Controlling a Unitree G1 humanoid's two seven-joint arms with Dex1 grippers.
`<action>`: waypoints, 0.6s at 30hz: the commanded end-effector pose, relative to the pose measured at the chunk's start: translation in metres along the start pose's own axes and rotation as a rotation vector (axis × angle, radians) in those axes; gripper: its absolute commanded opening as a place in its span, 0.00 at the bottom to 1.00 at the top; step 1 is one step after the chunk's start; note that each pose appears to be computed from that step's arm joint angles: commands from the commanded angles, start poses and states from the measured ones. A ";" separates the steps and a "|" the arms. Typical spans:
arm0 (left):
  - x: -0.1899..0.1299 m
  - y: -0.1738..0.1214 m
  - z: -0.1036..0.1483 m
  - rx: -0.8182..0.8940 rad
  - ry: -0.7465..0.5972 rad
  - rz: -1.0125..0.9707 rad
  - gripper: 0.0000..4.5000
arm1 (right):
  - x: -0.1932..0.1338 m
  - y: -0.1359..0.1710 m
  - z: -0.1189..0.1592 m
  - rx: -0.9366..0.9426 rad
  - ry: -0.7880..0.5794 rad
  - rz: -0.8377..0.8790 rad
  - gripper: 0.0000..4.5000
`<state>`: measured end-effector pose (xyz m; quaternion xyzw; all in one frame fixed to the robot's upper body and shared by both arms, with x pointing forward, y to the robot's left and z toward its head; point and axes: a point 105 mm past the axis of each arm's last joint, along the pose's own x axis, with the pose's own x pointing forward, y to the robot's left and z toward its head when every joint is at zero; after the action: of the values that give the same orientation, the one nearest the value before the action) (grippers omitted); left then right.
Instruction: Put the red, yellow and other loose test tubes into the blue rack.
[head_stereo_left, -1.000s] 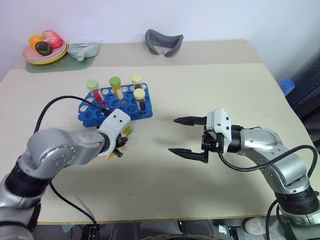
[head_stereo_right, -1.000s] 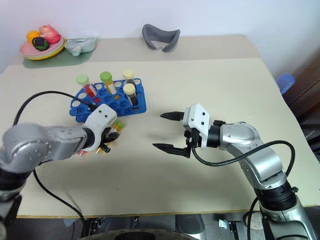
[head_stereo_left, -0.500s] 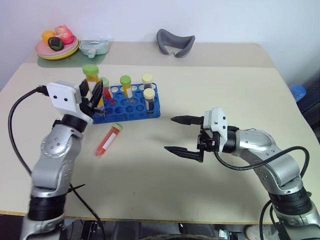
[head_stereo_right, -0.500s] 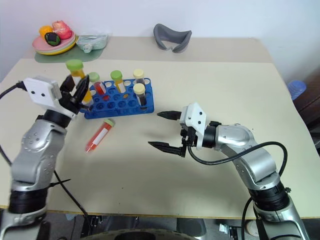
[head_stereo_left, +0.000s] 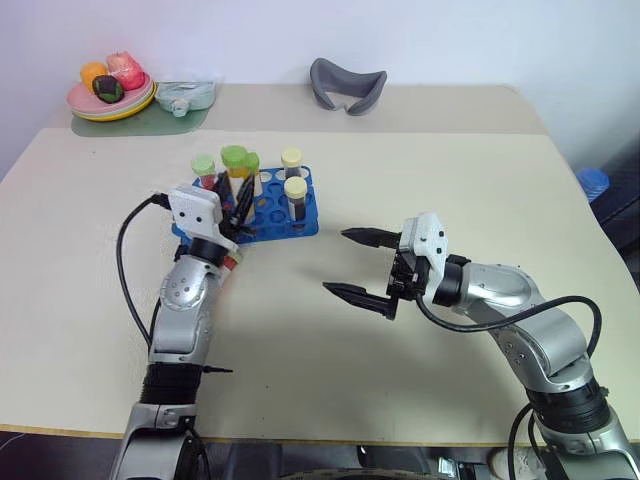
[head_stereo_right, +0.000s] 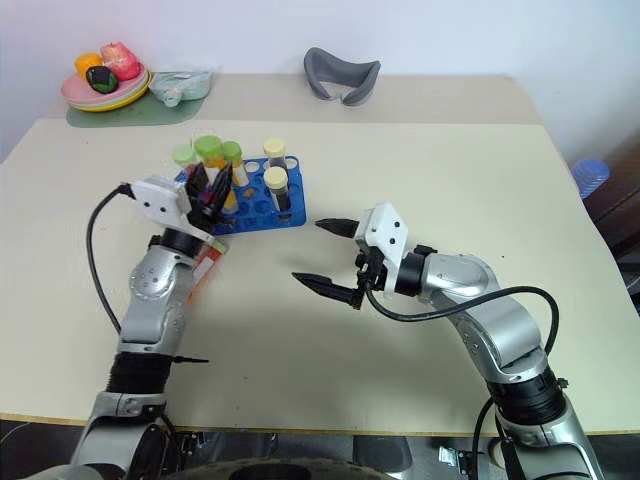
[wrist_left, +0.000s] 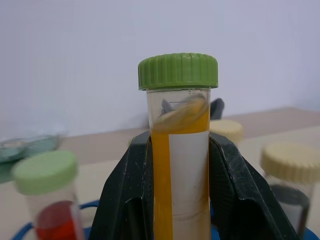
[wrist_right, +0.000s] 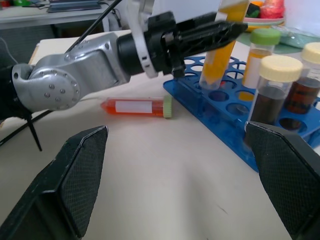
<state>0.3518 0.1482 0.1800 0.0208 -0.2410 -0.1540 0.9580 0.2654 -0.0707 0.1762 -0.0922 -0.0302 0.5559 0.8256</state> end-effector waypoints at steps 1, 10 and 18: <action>0.005 -0.003 0.011 0.010 -0.070 -0.014 0.20 | -0.003 0.002 0.010 -0.027 -0.024 -0.007 1.00; 0.008 -0.005 -0.003 -0.014 -0.070 0.008 0.20 | -0.009 0.002 0.005 0.001 -0.012 -0.027 1.00; 0.006 -0.005 -0.010 0.019 -0.071 0.018 0.20 | -0.011 0.004 0.003 0.007 -0.004 -0.031 1.00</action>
<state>0.3623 0.1399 0.1663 0.0127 -0.2569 -0.1486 0.9549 0.2642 -0.0802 0.1663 -0.0796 -0.0054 0.5380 0.8392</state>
